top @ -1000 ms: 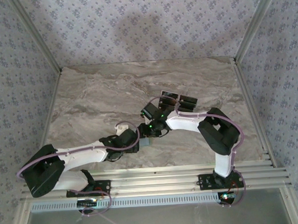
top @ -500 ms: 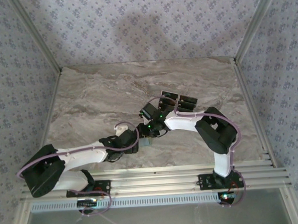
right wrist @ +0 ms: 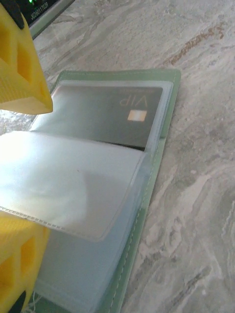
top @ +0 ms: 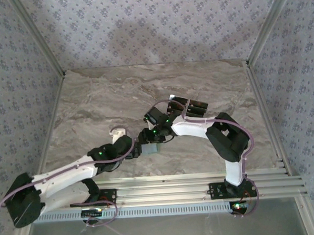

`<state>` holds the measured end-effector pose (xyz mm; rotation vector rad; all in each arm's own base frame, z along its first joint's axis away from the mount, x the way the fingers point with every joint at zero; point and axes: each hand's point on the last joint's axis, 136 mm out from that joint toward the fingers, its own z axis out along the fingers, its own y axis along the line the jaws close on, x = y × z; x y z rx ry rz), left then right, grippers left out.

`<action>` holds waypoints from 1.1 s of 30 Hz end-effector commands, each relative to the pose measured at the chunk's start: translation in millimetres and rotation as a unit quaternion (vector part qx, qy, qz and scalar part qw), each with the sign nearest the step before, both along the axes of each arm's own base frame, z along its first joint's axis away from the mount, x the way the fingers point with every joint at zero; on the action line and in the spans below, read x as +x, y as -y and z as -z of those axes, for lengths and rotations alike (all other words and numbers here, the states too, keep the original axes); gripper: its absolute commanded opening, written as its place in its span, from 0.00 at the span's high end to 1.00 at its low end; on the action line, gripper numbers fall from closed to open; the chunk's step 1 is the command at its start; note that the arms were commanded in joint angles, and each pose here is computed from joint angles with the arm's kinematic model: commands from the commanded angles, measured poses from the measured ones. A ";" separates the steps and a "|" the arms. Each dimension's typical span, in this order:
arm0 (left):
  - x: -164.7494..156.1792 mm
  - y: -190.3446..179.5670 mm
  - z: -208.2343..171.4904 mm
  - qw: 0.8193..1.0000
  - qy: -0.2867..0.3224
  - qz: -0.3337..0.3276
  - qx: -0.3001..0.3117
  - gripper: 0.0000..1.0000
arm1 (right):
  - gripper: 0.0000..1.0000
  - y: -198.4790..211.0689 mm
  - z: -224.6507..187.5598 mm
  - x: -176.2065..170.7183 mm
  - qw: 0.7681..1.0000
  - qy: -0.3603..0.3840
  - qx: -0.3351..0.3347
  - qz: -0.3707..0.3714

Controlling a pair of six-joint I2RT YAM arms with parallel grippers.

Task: Put the credit cards into the card holder

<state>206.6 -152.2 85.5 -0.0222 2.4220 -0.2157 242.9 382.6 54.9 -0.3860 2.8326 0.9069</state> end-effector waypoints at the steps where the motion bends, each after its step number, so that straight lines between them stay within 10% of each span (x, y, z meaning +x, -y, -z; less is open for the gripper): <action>1: -3.9 -25.8 -4.7 0.999 0.004 -0.037 0.006 0.00 | 0.47 -9.1 -15.4 -4.1 1.000 0.004 0.000 -0.004; 21: -7.0 -39.7 -15.6 0.997 0.010 -0.063 -0.039 0.00 | 0.47 -56.5 22.3 -11.6 0.999 -0.019 -0.032 -0.030; 33: -2.3 -30.8 -13.4 0.998 -0.006 -0.056 -0.031 0.00 | 0.46 -34.3 -84.2 20.9 0.996 0.066 0.045 -0.041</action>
